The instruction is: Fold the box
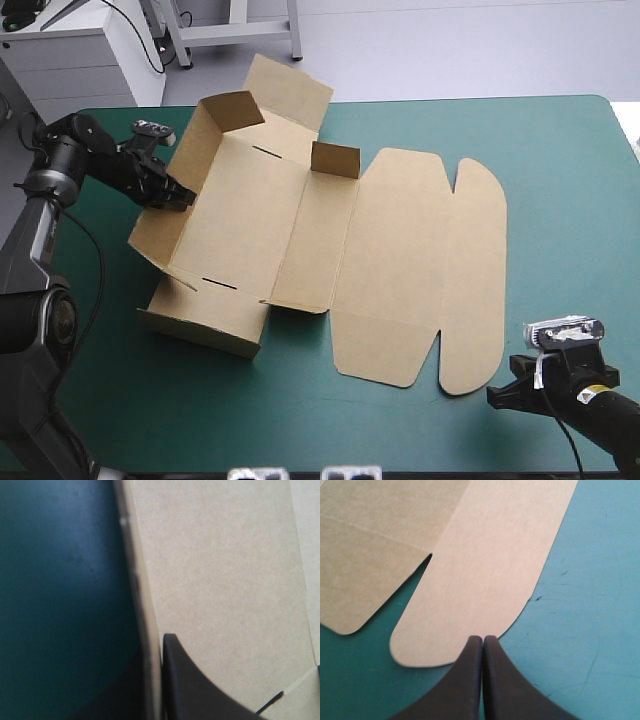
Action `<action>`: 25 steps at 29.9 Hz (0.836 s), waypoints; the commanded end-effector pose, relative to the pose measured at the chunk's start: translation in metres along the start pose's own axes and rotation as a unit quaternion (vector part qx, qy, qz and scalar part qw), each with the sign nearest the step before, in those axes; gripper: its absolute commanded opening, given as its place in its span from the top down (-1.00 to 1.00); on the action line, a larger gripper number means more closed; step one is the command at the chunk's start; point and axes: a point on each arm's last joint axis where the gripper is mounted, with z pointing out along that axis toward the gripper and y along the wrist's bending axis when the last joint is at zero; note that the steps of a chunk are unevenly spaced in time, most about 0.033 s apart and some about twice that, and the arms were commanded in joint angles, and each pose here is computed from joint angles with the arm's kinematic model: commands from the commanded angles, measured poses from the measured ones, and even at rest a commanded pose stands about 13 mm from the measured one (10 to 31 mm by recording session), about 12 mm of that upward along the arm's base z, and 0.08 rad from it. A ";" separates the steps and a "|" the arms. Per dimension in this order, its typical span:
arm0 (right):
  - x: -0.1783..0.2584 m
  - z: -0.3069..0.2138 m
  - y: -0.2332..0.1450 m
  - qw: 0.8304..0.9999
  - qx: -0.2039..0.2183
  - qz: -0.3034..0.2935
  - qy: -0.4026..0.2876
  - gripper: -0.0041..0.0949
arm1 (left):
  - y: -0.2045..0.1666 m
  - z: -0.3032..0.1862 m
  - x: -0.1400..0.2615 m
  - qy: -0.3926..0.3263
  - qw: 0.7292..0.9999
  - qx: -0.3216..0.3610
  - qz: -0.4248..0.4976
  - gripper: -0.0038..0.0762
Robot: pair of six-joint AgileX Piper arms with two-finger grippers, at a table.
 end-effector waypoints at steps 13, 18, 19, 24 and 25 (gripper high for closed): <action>-0.011 -0.005 0.000 0.999 0.004 -0.001 -0.034 0.95 | -0.159 -0.079 -0.068 -0.116 0.929 -0.156 0.315 0.92; -0.011 -0.005 0.000 1.000 0.003 -0.002 -0.031 0.95 | -0.216 -0.070 -0.073 -0.116 0.855 -0.202 0.464 0.92; -0.011 -0.005 0.000 1.000 0.004 -0.003 -0.031 0.95 | -0.224 -0.070 -0.074 -0.122 0.845 -0.207 0.477 0.93; -0.011 -0.005 0.000 1.000 0.004 -0.003 -0.031 0.95 | -0.265 -0.070 -0.078 -0.167 0.792 -0.237 0.537 0.93; -0.011 -0.005 0.000 1.000 0.004 -0.003 -0.031 0.95 | -0.272 -0.070 -0.077 -0.171 0.785 -0.239 0.545 0.93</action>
